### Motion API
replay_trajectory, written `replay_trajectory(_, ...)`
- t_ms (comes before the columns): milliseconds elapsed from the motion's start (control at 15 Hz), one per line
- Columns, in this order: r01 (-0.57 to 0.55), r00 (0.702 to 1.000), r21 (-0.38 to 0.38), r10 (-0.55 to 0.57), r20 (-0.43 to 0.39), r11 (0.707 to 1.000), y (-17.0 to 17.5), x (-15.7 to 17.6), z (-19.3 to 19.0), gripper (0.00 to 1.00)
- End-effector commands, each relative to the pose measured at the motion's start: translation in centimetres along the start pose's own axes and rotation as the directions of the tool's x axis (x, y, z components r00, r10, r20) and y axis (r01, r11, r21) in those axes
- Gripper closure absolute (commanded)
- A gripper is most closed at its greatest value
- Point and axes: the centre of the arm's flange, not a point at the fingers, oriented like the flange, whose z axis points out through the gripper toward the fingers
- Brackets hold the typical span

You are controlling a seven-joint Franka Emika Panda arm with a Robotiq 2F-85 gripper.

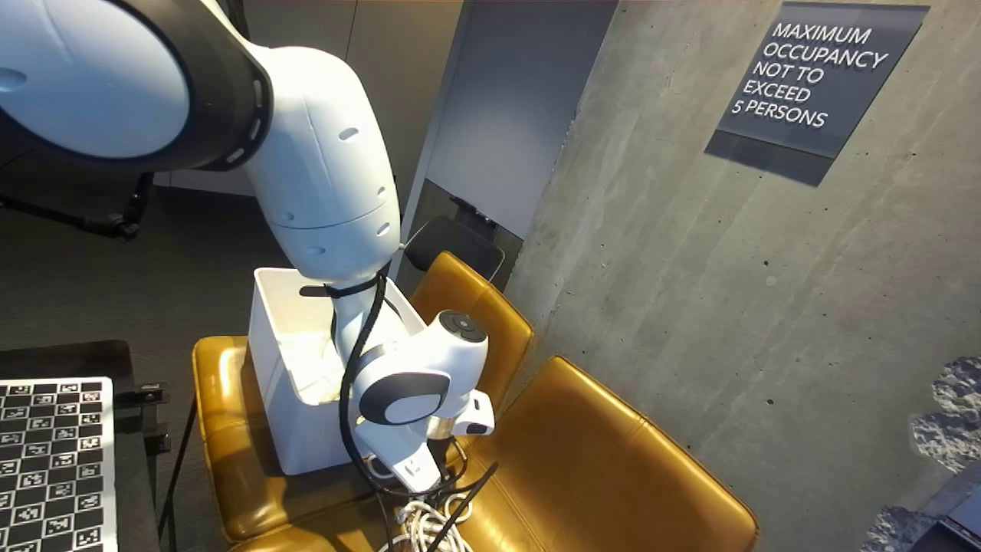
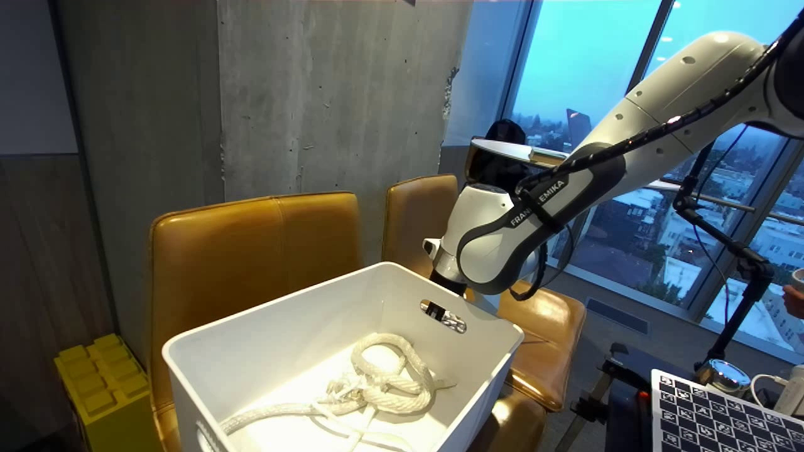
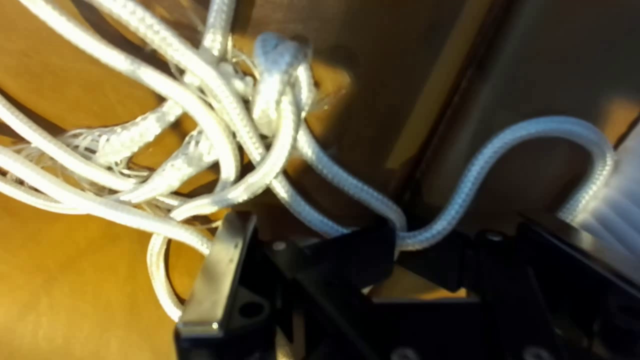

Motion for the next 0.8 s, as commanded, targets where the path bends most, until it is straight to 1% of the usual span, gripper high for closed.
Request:
replay_trajectory(0,0.022,1.0,-0.073,-0.021,0.017,0.997,1.6,-1.3,-5.2,1.0)
replay_trajectory(133,0.041,0.999,-0.116,-0.04,0.01,0.992,1.7,-0.8,-9.0,1.0)
replay_trajectory(467,0.072,0.995,-0.25,-0.087,-0.05,0.966,3.9,0.4,-20.4,1.0)
replay_trajectory(733,0.077,0.99,-0.313,-0.11,-0.088,0.947,4.0,0.5,-28.7,1.0)
